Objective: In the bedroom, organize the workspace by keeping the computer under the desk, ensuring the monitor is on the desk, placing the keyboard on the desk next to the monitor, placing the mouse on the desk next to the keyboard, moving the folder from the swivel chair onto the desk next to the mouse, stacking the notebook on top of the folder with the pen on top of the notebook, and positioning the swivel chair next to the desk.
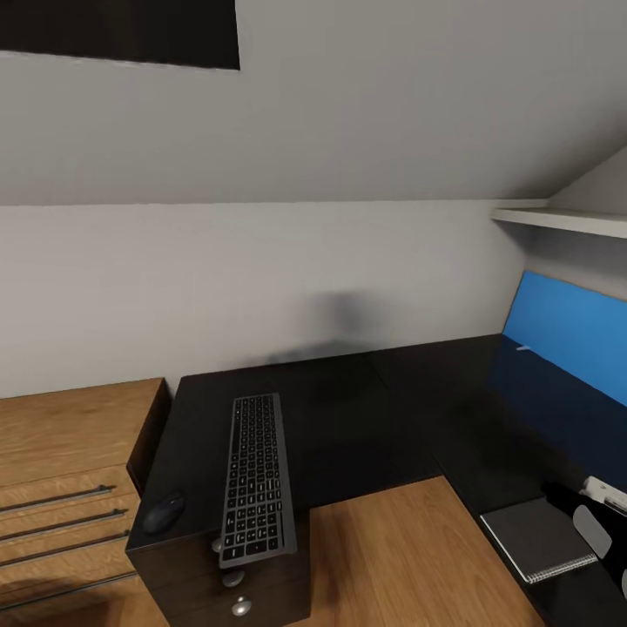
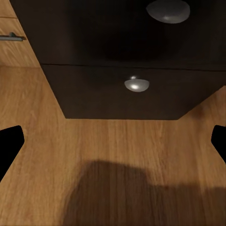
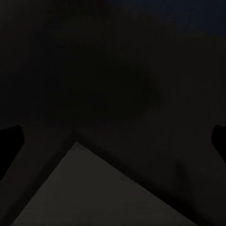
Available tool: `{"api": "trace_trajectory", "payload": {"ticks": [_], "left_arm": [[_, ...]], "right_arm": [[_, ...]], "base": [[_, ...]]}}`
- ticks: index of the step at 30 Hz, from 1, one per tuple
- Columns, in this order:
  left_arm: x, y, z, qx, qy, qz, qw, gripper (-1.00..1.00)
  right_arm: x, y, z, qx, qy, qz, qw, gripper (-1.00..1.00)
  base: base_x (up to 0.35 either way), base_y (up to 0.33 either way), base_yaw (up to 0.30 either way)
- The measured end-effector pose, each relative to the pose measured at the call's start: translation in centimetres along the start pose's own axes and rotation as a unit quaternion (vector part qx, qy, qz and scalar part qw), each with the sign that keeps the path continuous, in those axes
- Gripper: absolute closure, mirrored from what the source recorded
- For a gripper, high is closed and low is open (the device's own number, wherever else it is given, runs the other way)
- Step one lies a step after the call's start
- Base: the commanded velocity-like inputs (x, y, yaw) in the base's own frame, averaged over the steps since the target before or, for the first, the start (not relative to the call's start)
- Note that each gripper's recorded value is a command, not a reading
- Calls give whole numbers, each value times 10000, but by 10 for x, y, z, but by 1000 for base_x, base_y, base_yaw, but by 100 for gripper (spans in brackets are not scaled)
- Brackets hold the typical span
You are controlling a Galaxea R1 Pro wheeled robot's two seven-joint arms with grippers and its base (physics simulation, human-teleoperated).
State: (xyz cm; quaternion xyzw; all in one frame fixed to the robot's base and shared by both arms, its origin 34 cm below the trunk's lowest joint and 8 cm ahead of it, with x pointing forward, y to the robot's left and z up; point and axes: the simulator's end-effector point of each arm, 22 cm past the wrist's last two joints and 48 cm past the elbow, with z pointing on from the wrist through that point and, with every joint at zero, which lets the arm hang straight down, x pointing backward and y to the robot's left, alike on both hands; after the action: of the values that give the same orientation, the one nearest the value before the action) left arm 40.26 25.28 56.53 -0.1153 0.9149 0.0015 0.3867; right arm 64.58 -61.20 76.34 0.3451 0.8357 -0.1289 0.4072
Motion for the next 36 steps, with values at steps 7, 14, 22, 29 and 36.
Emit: {"api": "trace_trajectory", "payload": {"ticks": [7, 14, 22, 29, 36], "left_arm": [[0, -1, 0, 2, 1, -5, 10000, -100], [-2, -1, 0, 7, -37, -17, 10000, -100], [2, -5, 4, 23, -68, -38, 10000, -100], [3, -4, 5, 10, -67, -54, 10000, -100], [3, -2, 5, -3, -65, -44, 10000, -100]], "right_arm": [[11, -1, 0, 14, 231, -30, 9997, -100], [21, 0, -1, 10, 459, -59, 9989, -100], [26, 0, 3, -1, 474, -59, 9989, -100], [27, 1, 4, -7, 471, -60, 9989, -100], [27, 1, 4, -6, 461, -64, 9989, -100]], "base": [[0, 0, 0], [0, 0, 0], [0, 0, 0], [0, 0, 0], [0, 0, 0]]}}
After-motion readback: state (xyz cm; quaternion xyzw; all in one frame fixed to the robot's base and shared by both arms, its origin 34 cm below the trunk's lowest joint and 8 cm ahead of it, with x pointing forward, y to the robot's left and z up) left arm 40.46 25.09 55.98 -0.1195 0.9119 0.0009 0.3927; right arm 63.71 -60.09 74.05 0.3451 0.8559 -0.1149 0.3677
